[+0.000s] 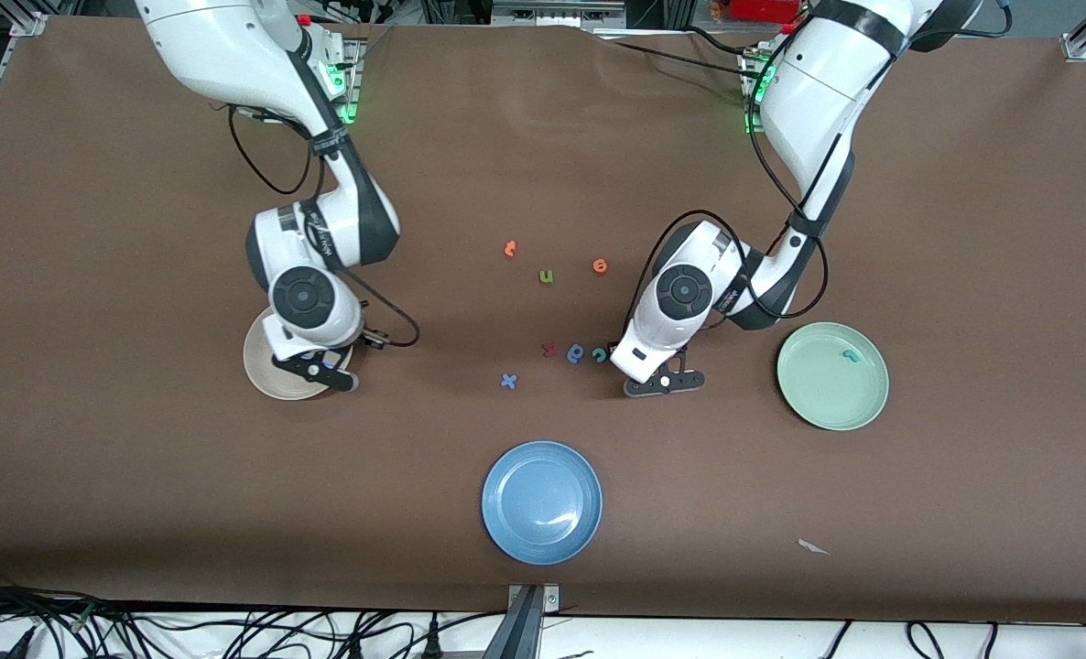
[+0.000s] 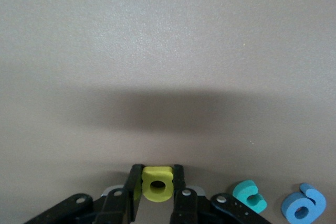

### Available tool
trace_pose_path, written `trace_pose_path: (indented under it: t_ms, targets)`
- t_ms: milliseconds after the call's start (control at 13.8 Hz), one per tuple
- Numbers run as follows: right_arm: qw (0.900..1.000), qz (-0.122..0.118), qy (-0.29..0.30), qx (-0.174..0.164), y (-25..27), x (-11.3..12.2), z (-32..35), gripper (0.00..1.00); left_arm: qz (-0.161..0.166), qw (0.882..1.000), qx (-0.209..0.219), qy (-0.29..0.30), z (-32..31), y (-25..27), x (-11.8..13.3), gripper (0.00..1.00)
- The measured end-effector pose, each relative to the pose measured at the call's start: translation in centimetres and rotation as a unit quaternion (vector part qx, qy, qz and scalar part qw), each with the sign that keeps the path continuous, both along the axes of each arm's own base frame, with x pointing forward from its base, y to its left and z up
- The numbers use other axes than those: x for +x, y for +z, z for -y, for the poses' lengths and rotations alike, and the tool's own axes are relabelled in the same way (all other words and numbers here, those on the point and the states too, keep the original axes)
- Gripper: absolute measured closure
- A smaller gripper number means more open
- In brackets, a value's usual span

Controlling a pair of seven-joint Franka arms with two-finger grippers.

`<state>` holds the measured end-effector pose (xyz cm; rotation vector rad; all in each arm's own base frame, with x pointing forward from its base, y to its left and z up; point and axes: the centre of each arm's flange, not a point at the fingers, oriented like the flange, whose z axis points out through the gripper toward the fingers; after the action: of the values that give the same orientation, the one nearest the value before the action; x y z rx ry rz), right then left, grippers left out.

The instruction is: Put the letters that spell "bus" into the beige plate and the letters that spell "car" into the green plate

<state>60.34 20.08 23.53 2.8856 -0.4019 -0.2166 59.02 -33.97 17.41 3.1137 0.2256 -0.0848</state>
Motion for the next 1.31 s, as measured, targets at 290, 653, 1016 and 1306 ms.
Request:
trace_pose_path:
  t_ms: [290, 653, 1016, 1306]
  targets:
    - [0.999, -0.009, 0.035, -0.001, -0.9, 0.0, 4.1, 0.73, -0.025, 0.998, 0.032, -0.054, -4.7, 1.5, 2.3, 0.72]
    - [0.999, 0.003, 0.052, 0.005, -3.3, -0.9, 6.8, 0.71, -0.068, 0.98, 0.045, -0.18, -16.2, 4.9, 5.6, 0.72]
    - [0.999, 0.005, 0.046, 0.014, -1.2, -0.8, 6.9, 0.26, -0.086, 0.943, 0.084, -0.31, -24.7, 4.6, 7.0, 0.72]
    - [0.998, 0.012, 0.046, 0.033, 3.8, -0.9, 5.9, 0.0, -0.091, 0.938, 0.07, -0.326, -26.0, 4.3, 7.1, 0.46]
